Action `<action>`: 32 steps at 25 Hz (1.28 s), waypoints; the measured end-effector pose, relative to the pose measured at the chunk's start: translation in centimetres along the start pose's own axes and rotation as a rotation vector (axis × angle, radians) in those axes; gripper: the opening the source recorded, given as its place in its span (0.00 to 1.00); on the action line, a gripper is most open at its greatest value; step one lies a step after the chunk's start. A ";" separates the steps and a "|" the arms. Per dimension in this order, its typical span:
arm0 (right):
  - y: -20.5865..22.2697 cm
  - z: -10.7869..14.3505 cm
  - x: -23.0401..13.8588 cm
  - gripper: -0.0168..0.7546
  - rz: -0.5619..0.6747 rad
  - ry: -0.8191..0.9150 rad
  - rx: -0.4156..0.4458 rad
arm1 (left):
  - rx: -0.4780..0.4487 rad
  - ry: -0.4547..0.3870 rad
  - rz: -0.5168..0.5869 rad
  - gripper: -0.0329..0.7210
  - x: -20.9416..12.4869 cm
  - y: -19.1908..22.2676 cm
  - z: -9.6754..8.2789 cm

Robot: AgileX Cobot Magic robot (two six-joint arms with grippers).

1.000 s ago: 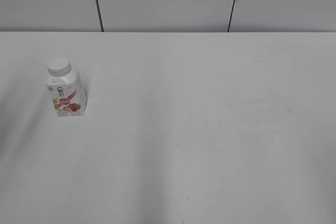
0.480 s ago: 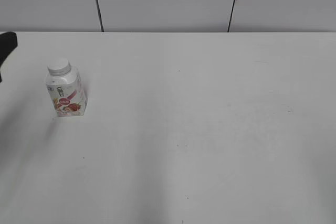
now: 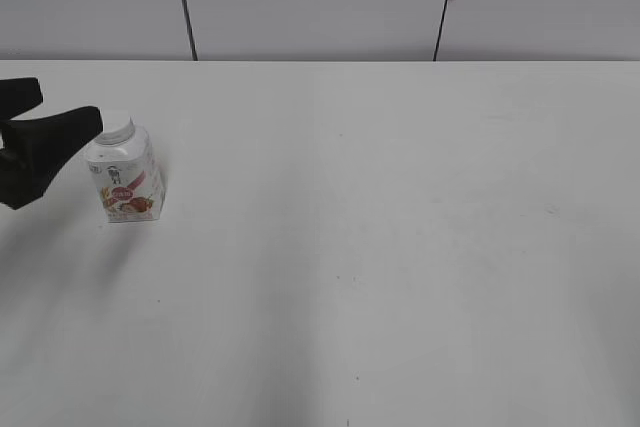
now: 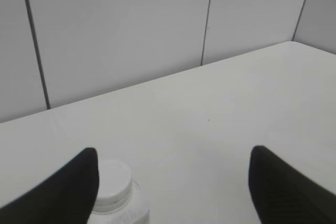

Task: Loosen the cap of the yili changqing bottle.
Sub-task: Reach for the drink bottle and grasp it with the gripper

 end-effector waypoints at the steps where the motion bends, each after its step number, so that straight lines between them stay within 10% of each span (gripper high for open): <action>1: 0.0 0.0 0.0 0.75 0.000 0.000 0.000 | -0.024 -0.004 0.006 0.76 -0.4 -0.1 0.1; 11: 0.0 0.0 0.0 0.75 0.000 0.000 0.000 | -0.060 0.007 0.138 0.75 -3.8 -2.1 3.2; 19: 0.0 0.0 0.0 0.75 0.000 0.000 0.000 | -0.328 0.182 0.219 0.75 -4.8 -1.0 5.3; 32: 0.0 0.0 0.0 0.75 0.000 0.000 0.000 | -0.460 0.247 0.269 0.75 -8.3 2.6 11.6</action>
Point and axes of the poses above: a point on each arm's last joint axis where the gripper is mounted, y pointing out along that axis toward the gripper, z along the wrist's bending axis when the last joint is at zero, x = y × z, the point moved 7 cm from there along y, pointing out along that axis toward the gripper, and after that the axes turned 2 degrees about -y, right-handed, at the moved point
